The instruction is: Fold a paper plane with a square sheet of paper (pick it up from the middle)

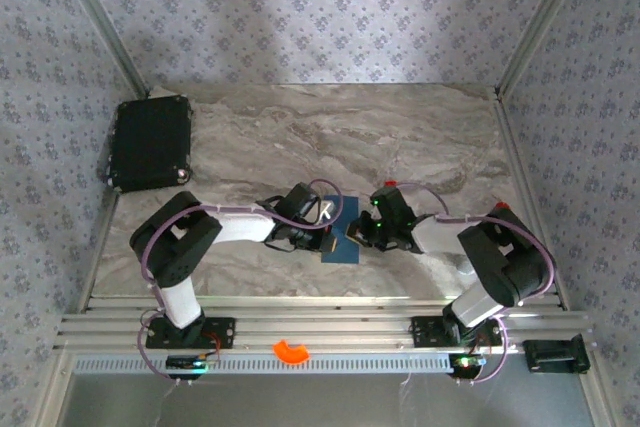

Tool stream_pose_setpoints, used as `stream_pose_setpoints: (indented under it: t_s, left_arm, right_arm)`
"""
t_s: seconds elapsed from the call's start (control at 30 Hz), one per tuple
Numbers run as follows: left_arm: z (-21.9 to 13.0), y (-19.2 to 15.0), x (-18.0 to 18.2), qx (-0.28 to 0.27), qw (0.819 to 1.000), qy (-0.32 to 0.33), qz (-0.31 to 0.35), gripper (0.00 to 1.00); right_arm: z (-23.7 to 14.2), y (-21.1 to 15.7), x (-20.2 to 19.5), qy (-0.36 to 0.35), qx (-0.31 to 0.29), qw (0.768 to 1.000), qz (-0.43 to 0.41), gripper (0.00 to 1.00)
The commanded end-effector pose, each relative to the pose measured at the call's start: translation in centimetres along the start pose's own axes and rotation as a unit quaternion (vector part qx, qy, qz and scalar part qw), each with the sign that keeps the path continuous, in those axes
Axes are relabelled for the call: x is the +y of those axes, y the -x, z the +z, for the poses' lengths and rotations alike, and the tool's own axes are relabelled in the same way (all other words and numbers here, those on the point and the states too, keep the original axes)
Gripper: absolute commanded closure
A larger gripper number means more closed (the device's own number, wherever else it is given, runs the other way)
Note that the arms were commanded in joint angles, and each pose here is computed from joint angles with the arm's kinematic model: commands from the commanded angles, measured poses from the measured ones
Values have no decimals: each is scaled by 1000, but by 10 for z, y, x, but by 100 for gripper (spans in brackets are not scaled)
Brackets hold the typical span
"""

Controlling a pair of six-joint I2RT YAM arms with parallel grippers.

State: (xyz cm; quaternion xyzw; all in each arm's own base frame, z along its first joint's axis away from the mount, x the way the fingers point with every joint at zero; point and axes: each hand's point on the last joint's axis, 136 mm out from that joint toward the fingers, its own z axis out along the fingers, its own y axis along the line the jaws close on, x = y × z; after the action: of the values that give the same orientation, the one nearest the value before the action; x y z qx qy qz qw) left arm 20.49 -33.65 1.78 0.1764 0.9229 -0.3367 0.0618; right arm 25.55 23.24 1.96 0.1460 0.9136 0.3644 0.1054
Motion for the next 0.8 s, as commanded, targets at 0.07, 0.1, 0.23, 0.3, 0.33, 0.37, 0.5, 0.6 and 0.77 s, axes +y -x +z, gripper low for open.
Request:
stream_pose_setpoints:
  t_s: [0.07,0.1,0.23,0.3,0.33,0.37,0.5,0.6,0.77]
  left_arm:
    - [8,-52,49,77,992,87,-38,100]
    - [8,-52,48,78,992,87,-37,100]
    - [7,-51,48,75,993,87,-38,100]
    - [7,-49,45,71,993,85,-37,100]
    - [7,-49,45,71,993,85,-36,100]
    - [7,-49,45,70,993,87,-36,100]
    - [7,-46,43,66,993,86,-37,100]
    - [6,-44,40,64,994,85,-35,100]
    - [4,-39,35,59,994,82,-31,100]
  right_arm:
    - [-16,20,-27,-43,-32,998,17,94]
    - [-19,23,-24,-40,-37,998,14,94]
    - [-28,26,-4,-21,-50,999,0,94]
    - [-28,24,8,-5,-56,998,-3,95]
    - [-26,23,14,3,-57,998,-8,95]
    - [-22,20,19,8,-53,998,-10,95]
    - [2,5,29,5,-17,1000,-25,95]
    - [13,-1,7,-27,-1,1000,-8,97]
    - [12,0,-29,-42,-6,999,22,98]
